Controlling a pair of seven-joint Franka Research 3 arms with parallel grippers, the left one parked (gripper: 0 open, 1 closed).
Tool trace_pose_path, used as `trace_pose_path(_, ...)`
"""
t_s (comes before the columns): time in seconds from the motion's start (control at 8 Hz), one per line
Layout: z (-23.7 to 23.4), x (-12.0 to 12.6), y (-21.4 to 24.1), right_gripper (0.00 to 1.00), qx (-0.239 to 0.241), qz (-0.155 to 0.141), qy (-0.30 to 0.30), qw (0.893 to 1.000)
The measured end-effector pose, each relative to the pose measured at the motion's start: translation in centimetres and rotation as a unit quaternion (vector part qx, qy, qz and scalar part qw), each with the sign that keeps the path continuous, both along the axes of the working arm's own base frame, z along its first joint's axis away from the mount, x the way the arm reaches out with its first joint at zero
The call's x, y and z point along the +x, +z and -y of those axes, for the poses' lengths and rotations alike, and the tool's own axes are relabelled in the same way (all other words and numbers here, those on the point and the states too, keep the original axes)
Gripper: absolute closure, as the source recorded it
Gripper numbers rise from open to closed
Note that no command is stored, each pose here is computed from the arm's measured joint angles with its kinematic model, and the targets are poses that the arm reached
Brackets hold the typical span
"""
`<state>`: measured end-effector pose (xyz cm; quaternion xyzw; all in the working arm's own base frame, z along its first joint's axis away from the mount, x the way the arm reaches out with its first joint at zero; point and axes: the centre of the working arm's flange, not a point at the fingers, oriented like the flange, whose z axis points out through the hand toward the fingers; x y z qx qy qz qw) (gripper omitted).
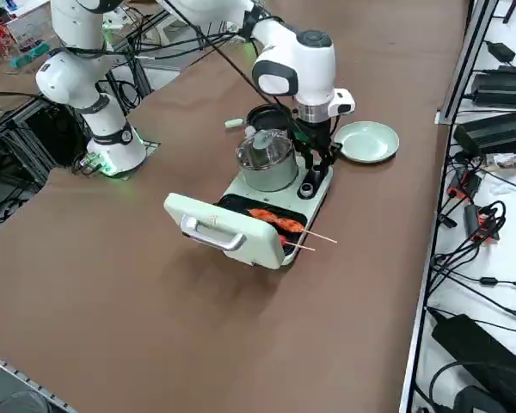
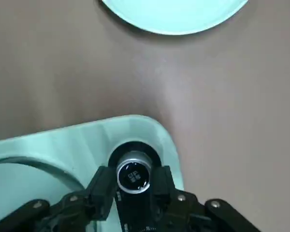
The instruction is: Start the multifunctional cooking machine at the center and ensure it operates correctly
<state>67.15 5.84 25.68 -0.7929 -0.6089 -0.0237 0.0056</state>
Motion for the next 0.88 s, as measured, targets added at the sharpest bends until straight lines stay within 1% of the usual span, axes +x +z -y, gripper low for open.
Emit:
trace_pose_path(0.25, 0.0, 0.0, 0.0, 0.57, 0.002, -0.002, -0.039, 0.999)
trace_pose_path(0.5, 1.1, 0.5, -0.4, 0.24, -0.002, -0.002, -0.095, 0.996)
trace_pose_path(0.62, 1.6, 0.8, -0.5, 0.04, -0.003, -0.001, -0.126, 0.992)
trace_pose_path(0.75, 1.7, 0.9, -0.5, 0.00, -0.003, -0.002, -0.157, 0.988)
trace_pose_path(0.88, 1.7, 1.2, 0.0, 0.00, -0.002, 0.001, -0.183, 0.983)
